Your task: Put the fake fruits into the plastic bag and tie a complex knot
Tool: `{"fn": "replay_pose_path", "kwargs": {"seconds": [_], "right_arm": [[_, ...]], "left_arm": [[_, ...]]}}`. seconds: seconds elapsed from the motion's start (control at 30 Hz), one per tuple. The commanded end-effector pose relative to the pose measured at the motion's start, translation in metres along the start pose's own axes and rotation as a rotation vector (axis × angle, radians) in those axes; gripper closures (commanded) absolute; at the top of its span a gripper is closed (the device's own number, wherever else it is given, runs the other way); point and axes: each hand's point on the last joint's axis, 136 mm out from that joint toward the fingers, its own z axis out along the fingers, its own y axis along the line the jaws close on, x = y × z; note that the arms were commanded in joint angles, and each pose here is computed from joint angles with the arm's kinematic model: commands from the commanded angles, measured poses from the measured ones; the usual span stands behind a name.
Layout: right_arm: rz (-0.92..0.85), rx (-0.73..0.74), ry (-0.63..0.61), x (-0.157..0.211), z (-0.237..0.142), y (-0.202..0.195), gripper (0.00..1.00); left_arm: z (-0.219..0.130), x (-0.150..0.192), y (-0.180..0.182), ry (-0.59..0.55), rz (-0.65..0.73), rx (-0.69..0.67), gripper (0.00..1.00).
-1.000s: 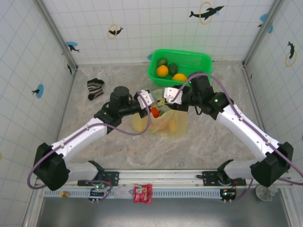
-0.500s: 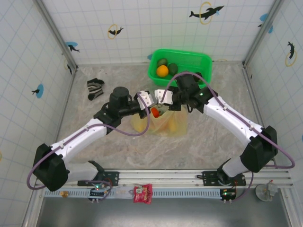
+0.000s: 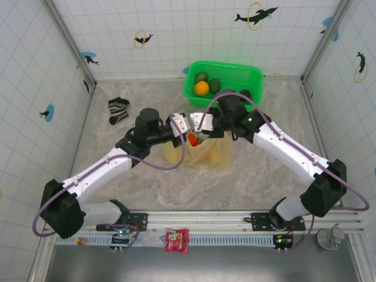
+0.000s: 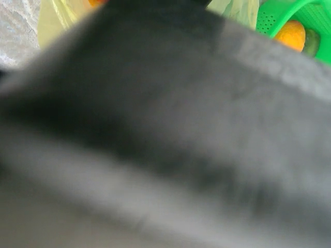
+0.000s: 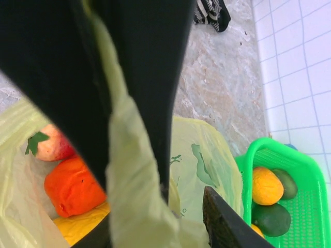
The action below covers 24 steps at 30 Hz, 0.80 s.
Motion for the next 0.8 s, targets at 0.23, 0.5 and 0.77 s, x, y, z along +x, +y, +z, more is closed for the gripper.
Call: {"fn": "replay_pose_path", "kwargs": {"seconds": [0.23,0.5,0.77], "right_arm": [[-0.013,-0.007,-0.02,-0.0136,-0.0149,0.0003,0.75],[-0.027,0.002,-0.015,-0.0191,-0.0128,-0.0035,0.75],[-0.031,0.0,-0.005,-0.019,-0.0149,-0.0019,0.76]], "left_arm": [[-0.0026,-0.0005,-0.002,-0.007,0.029,0.006,1.0],[-0.002,0.002,-0.0031,0.003,0.031,0.007,1.0],[-0.0015,0.0049,-0.0038,0.01,0.035,0.008,1.0]]}}
